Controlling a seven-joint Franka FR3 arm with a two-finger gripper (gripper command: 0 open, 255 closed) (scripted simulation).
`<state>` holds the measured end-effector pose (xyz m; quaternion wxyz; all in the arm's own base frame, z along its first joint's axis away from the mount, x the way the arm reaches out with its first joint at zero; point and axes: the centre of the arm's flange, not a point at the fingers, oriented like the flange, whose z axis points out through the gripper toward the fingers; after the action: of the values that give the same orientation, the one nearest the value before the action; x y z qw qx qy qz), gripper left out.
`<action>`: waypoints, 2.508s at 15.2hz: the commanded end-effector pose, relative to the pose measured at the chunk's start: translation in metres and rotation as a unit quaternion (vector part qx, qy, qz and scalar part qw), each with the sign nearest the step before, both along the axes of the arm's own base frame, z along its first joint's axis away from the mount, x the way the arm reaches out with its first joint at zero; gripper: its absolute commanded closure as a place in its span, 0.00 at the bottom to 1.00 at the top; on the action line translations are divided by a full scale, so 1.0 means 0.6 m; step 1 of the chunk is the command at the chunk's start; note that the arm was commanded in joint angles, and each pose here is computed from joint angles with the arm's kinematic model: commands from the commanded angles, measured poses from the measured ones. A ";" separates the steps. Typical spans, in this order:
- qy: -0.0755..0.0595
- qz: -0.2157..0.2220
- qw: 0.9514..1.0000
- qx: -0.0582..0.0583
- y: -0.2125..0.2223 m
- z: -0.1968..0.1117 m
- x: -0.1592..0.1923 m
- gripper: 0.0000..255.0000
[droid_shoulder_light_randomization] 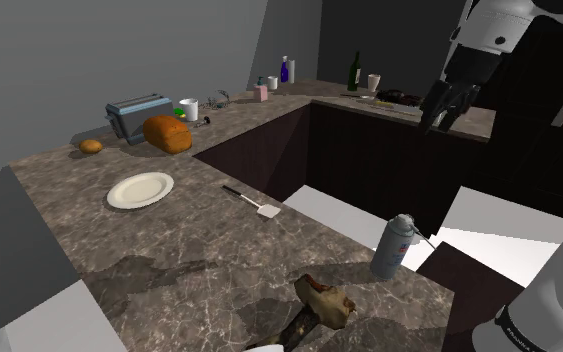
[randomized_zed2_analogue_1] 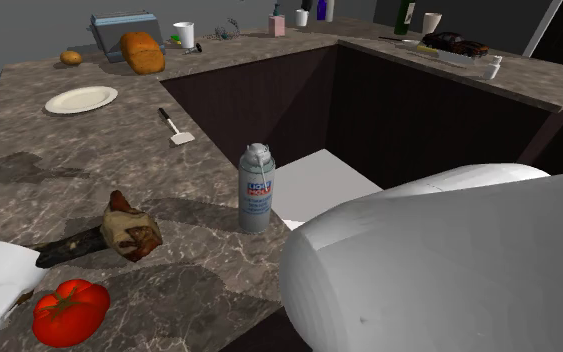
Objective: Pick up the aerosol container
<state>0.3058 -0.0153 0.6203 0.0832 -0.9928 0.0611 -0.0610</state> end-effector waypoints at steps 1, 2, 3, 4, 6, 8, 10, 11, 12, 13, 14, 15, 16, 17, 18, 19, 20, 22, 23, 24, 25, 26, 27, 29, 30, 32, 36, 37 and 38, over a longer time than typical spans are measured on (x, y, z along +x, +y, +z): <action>0.000 0.000 1.000 0.000 0.000 0.000 0.000 0.00; 0.000 0.000 1.000 -0.003 0.008 -0.019 -0.008 0.00; 0.000 0.000 1.000 -0.007 0.017 -0.039 -0.015 0.00; 0.000 0.000 1.000 -0.010 0.025 -0.058 -0.023 0.00; 0.000 0.001 1.000 -0.017 0.041 -0.097 -0.038 0.00; 0.000 0.001 1.000 -0.024 0.056 -0.136 -0.053 0.00; 0.001 0.001 1.000 -0.031 0.071 -0.175 -0.069 0.00; 0.001 0.001 0.999 -0.034 0.078 -0.195 -0.076 0.00; 0.001 0.001 0.999 -0.038 0.085 -0.215 -0.084 0.00; 0.001 0.001 0.999 -0.041 0.092 -0.234 -0.092 0.00; 0.001 0.001 0.999 -0.045 0.099 -0.254 -0.100 0.00; 0.001 0.001 0.999 -0.048 0.105 -0.274 -0.107 0.00; 0.001 0.002 0.999 -0.051 0.112 -0.294 -0.115 0.00; 0.001 0.002 0.999 -0.054 0.116 -0.306 -0.120 0.00; 0.001 0.002 0.999 -0.054 0.116 -0.315 -0.120 0.00; 0.001 0.002 0.999 -0.054 0.116 -0.324 -0.120 0.00; 0.001 0.002 0.999 -0.054 0.116 -0.333 -0.120 0.00; 0.001 0.002 0.999 -0.054 0.116 -0.350 -0.120 0.00; 0.001 0.002 0.999 -0.054 0.116 -0.359 -0.120 0.00; 0.001 0.002 0.999 -0.054 0.116 -0.368 -0.120 0.00; 0.001 0.002 0.999 -0.054 0.116 -0.373 -0.120 0.00; 0.001 0.002 0.999 -0.054 0.116 -0.373 -0.120 0.00; 0.001 0.002 0.999 -0.054 0.117 -0.372 -0.120 1.00; 0.001 0.002 0.999 -0.054 0.117 -0.371 -0.120 1.00; 0.001 0.002 0.999 -0.054 0.117 -0.371 -0.120 1.00; 0.001 0.002 0.999 -0.054 0.117 -0.372 -0.120 1.00; 0.001 0.002 0.999 -0.054 0.116 -0.373 -0.120 1.00; 0.001 0.002 0.999 -0.054 0.116 -0.364 -0.120 1.00; 0.001 0.002 0.999 -0.054 0.116 -0.355 -0.120 1.00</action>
<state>0.2341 0.0544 0.4033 0.0300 -0.9960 0.0562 -0.0630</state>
